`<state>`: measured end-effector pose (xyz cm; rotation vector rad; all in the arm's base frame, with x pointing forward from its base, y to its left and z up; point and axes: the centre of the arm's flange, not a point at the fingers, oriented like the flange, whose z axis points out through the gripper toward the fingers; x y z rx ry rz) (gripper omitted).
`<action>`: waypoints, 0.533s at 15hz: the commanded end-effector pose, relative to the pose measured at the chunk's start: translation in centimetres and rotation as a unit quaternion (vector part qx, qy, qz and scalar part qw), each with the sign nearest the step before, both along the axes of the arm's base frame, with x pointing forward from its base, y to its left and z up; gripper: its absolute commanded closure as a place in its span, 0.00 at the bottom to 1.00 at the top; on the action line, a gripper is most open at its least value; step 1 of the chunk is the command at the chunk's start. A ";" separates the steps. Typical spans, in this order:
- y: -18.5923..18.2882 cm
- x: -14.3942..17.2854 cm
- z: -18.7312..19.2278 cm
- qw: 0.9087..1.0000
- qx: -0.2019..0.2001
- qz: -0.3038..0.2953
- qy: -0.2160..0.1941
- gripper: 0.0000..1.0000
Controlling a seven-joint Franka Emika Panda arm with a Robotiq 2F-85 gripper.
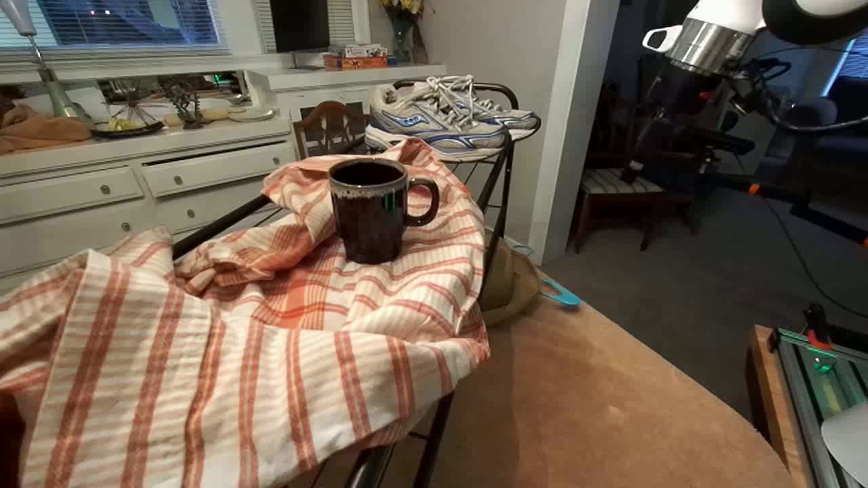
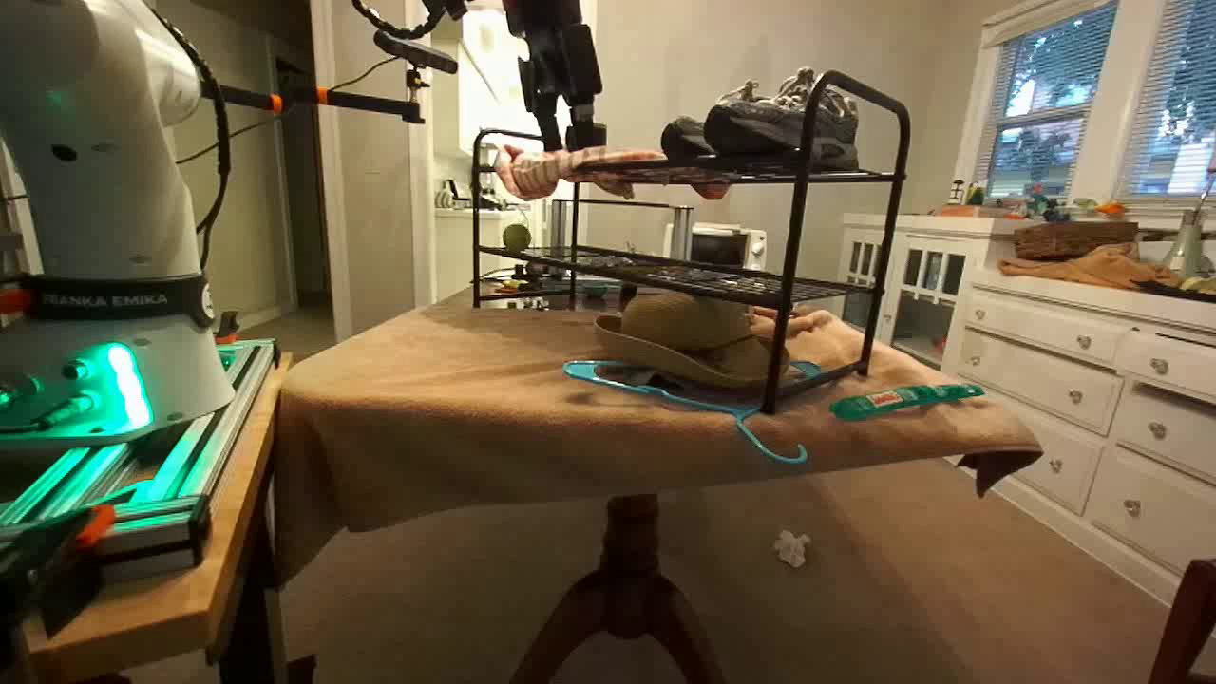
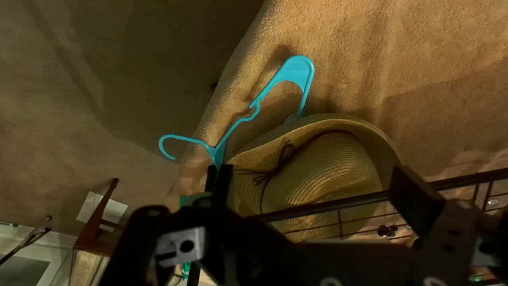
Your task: Hang the blue hanger on the right side of the shoe rack.
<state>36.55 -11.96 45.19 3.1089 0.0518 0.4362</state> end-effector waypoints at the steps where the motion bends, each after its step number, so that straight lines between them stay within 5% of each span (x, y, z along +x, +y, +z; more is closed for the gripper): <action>1: 0.0 0.0 0.0 1.000 0.000 0.000 0.000 0.00; 5: -0.5 0.4 -0.4 1.000 0.013 -0.010 0.008 0.00; 8: -3.4 1.1 -3.2 0.994 0.045 -0.093 0.026 0.00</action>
